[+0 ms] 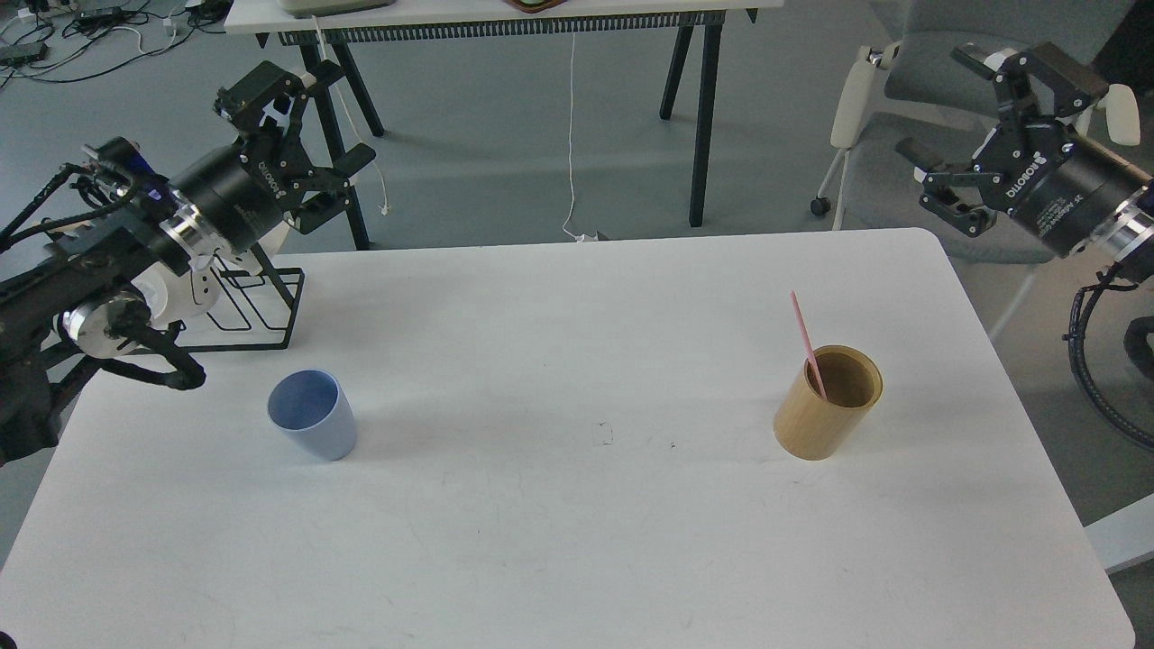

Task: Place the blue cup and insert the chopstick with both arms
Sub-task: 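Lower the left gripper from the rack toward the light blue cup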

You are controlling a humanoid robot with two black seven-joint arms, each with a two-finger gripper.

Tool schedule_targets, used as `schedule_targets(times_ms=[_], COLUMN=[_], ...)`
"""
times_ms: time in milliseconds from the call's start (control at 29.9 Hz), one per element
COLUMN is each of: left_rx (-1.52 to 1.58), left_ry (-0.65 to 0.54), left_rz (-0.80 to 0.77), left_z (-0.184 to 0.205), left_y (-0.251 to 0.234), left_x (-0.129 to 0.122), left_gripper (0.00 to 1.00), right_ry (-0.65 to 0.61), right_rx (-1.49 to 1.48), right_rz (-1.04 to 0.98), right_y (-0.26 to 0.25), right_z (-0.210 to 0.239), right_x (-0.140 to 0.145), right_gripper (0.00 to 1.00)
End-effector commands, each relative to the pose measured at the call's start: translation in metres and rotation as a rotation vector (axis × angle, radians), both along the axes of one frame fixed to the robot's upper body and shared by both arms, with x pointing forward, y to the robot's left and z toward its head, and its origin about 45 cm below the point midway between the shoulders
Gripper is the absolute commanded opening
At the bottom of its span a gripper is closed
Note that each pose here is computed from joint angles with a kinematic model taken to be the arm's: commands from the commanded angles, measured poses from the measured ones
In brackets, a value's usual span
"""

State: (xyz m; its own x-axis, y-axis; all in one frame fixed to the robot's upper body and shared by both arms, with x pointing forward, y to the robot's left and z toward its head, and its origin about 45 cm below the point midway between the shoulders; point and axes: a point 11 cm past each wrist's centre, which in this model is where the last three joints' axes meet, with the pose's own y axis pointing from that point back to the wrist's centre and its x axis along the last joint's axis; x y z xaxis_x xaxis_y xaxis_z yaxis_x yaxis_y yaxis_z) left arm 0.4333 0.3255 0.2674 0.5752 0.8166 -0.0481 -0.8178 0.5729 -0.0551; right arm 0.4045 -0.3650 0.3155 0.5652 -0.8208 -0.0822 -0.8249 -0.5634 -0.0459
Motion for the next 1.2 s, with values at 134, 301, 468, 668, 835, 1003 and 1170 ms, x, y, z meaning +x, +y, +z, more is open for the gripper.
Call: schedule_targets(times_ms=[134,301,468,668,835,1003,1170], left_rx=[0.003,0.034,0.126,0.255,0.608,1.065,1.432], left_ry=[0.001,-0.010,-0.053,-0.182,-0.294,-0.255,-0.165], left_rz=[0.055,0.070,0.010,-0.136,-0.242,-0.346,-0.532], left_z=[0.002,0.007,0.017,0.065,0.101,0.079,0.024], left_y=[0.026,0.036,0.024,-0.002,0.014,0.054,0.081], left_x=[-0.005,-0.004,-0.001,-0.010,-0.038,-0.065,-0.083], left_gripper=[1.00,1.00,1.00,1.00,1.00,1.00,0.99], right_ry=[0.000,0.002,0.001,0.005,0.017,0.022,0.030], right_rx=[0.001,0.004,0.001,-0.010,-0.024,-0.029,-0.027], right_rz=[-0.002,-0.004,-0.008,-0.024,-0.046,-0.053,-0.052], right_y=[-0.001,-0.001,-0.003,-0.012,-0.023,-0.026,-0.025], right_z=[0.000,-0.001,0.000,0.000,-0.003,-0.005,-0.009], right_x=[-0.001,-0.001,-0.001,-0.004,-0.008,-0.009,-0.010], right_gripper=[0.97,0.97,0.97,0.97,0.97,0.97,0.97])
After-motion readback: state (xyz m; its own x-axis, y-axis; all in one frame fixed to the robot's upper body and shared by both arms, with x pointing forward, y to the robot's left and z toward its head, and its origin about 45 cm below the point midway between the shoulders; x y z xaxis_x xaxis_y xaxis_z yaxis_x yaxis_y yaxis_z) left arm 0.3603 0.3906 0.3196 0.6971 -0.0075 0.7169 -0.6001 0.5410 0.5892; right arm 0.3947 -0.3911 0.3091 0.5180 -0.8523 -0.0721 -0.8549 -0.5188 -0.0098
